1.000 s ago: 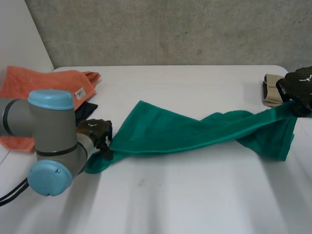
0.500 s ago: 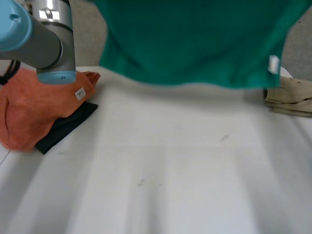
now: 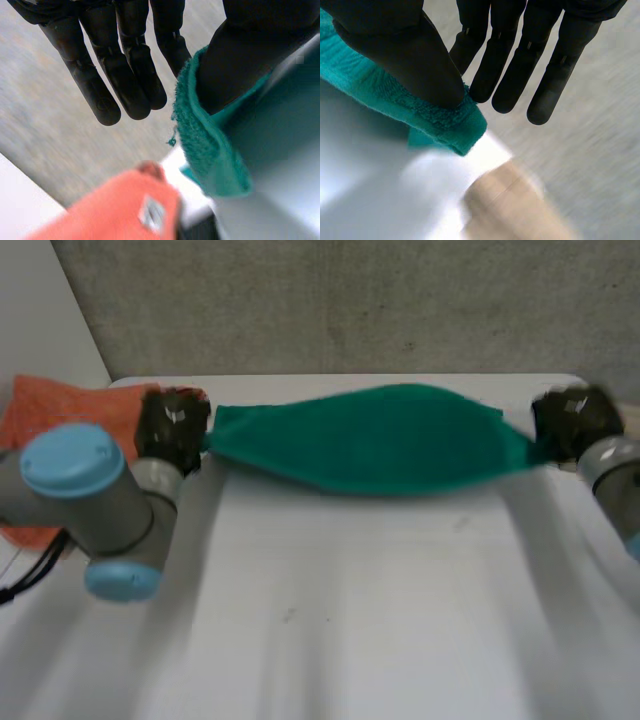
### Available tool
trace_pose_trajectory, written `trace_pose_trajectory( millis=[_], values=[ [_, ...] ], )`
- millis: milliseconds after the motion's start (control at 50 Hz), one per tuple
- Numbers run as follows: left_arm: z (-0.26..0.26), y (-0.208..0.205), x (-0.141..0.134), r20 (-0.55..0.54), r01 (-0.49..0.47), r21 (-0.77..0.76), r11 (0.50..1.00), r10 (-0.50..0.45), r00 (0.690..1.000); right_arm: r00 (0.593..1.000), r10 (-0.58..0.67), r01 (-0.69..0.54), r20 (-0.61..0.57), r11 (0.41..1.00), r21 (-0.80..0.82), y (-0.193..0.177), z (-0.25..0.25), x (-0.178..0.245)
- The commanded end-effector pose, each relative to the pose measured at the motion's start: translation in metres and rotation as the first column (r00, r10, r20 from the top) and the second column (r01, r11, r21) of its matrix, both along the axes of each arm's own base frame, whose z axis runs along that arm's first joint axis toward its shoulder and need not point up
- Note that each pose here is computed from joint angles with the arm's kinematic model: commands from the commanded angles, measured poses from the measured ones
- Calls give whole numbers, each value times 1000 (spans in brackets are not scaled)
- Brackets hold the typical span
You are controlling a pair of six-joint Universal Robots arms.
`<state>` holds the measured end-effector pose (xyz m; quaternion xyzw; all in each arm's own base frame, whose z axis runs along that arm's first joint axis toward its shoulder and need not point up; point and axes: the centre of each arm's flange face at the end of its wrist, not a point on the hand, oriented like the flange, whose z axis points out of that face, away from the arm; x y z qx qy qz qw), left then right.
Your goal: Fold the laundry.
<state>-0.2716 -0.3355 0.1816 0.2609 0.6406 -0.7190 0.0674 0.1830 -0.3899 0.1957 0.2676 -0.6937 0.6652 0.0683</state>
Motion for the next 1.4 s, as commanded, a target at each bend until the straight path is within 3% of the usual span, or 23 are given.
trace_pose_trajectory(
  millis=[20,160,220,300,380,420,520,580,760,980,1080,1220,1260,1340,1400],
  values=[
    [-36,45,15,247,4,124,992,-35,969,969,78,-13,-235,964,267,37,-45,-6],
    [-14,121,49,465,-11,289,957,-130,875,880,202,0,-430,905,425,102,-10,-24],
    [-8,153,61,520,-15,395,919,-210,828,839,244,24,-486,876,481,124,0,-40],
    [-5,173,65,515,16,492,871,-306,801,797,285,22,-533,867,497,136,6,-49],
    [4,159,55,477,89,432,897,-312,822,812,245,19,-529,896,444,129,7,-48],
    [4,146,48,465,111,387,915,-297,834,841,200,28,-503,911,410,117,2,-48],
    [1,92,22,445,144,167,975,-205,872,887,134,36,-442,934,355,81,-24,-39],
    [-4,67,13,433,142,93,986,-168,886,898,111,20,-425,956,291,62,-29,-24],
    [-31,-4,-16,420,40,-2,999,-36,907,897,13,58,-442,987,147,9,-41,-6],
    [-49,-48,-45,400,42,-81,996,-6,916,903,-55,53,-426,998,-17,-49,-60,11],
    [-51,-49,-61,389,73,-111,991,-24,921,902,-94,68,-421,995,-77,-63,-68,24],
    [-17,-45,-72,341,86,-182,980,-19,940,944,-171,105,-281,966,-235,-62,1,31],
    [12,-41,-69,309,75,-226,971,-1,951,969,-178,122,-173,948,-293,-49,48,26],
    [36,-30,-60,253,63,-224,973,-5,967,983,-163,127,-81,932,-341,-26,94,20],
    [49,-18,-50,194,58,-202,978,-18,981,989,-114,83,-96,954,-287,-9,94,18]
  ],
)
